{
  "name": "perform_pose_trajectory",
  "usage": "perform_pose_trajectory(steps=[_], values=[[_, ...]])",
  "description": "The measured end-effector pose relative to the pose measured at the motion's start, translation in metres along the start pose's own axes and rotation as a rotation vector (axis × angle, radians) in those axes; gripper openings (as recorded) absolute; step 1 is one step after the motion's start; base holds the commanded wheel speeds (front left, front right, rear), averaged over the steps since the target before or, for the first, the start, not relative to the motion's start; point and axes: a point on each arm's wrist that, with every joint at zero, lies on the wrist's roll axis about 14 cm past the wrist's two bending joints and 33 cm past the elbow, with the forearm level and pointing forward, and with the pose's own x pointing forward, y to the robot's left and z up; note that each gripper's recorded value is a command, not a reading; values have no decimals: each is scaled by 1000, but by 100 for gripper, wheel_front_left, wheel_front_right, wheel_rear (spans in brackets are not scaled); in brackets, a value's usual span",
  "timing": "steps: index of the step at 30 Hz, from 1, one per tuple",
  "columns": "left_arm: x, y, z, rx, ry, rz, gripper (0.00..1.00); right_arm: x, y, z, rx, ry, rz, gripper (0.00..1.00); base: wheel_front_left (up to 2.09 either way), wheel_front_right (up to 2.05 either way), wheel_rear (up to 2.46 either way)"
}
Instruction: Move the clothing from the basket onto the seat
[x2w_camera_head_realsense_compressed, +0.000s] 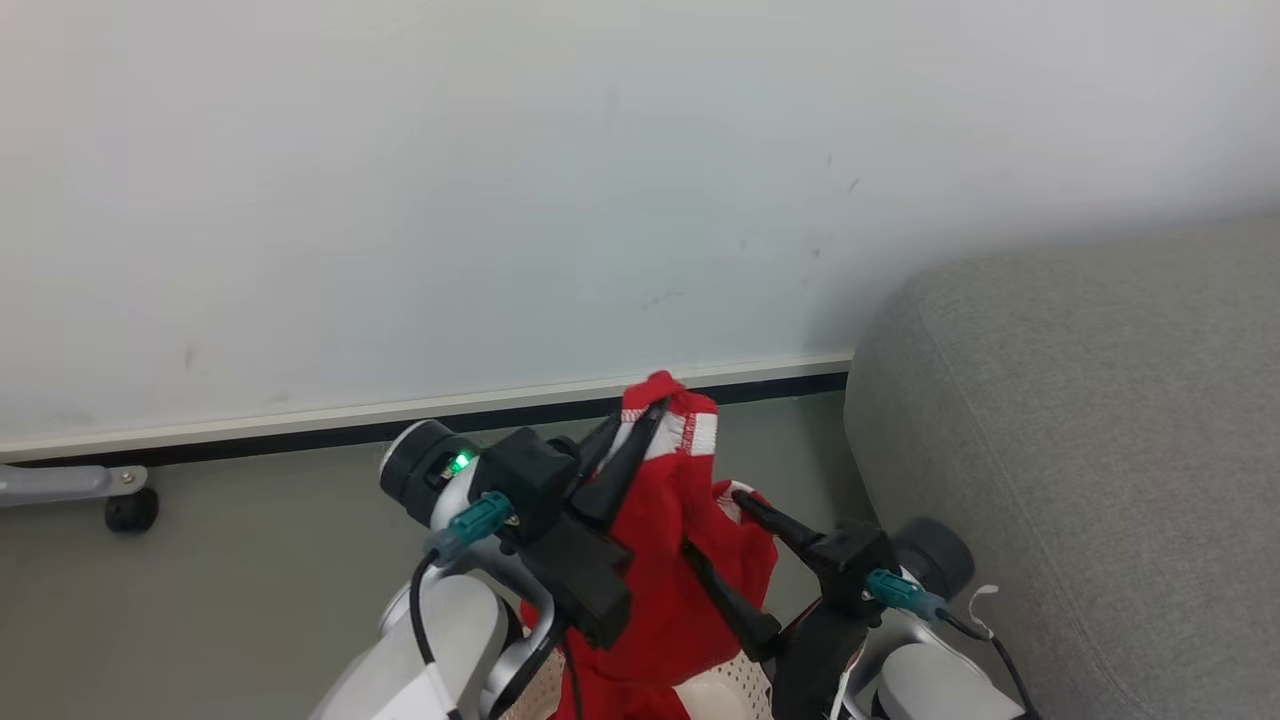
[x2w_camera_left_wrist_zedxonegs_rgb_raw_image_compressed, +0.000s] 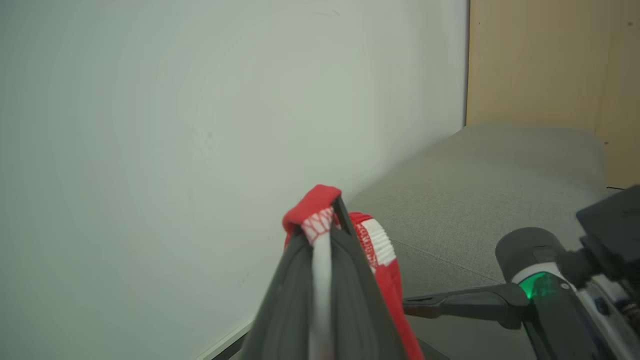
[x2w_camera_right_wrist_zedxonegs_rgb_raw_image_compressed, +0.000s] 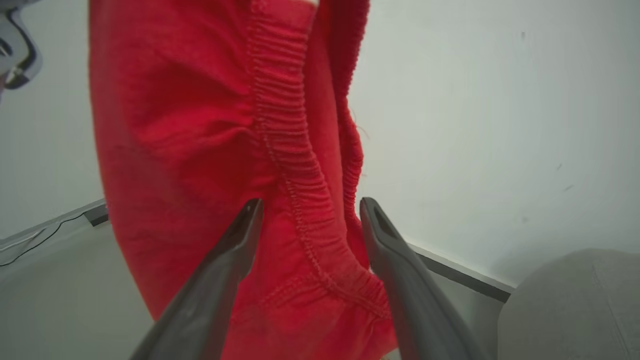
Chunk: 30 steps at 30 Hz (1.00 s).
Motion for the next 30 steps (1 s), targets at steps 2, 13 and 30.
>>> perform_pose_trajectory(steps=[2, 13, 30], values=[[-1, -2, 1, 1, 2, -6, 0, 2, 6, -3, -37, 20, 43, 100, 0, 0, 0], [-5, 1, 9, 0, 3, 1, 0, 8, 38, -18, -134, 97, 226, 100, 0, 0, 0], [-8, 7, -2, -25, 41, 13, 0, 15, 37, -16, -91, 111, 247, 0, 0, 0, 0]])
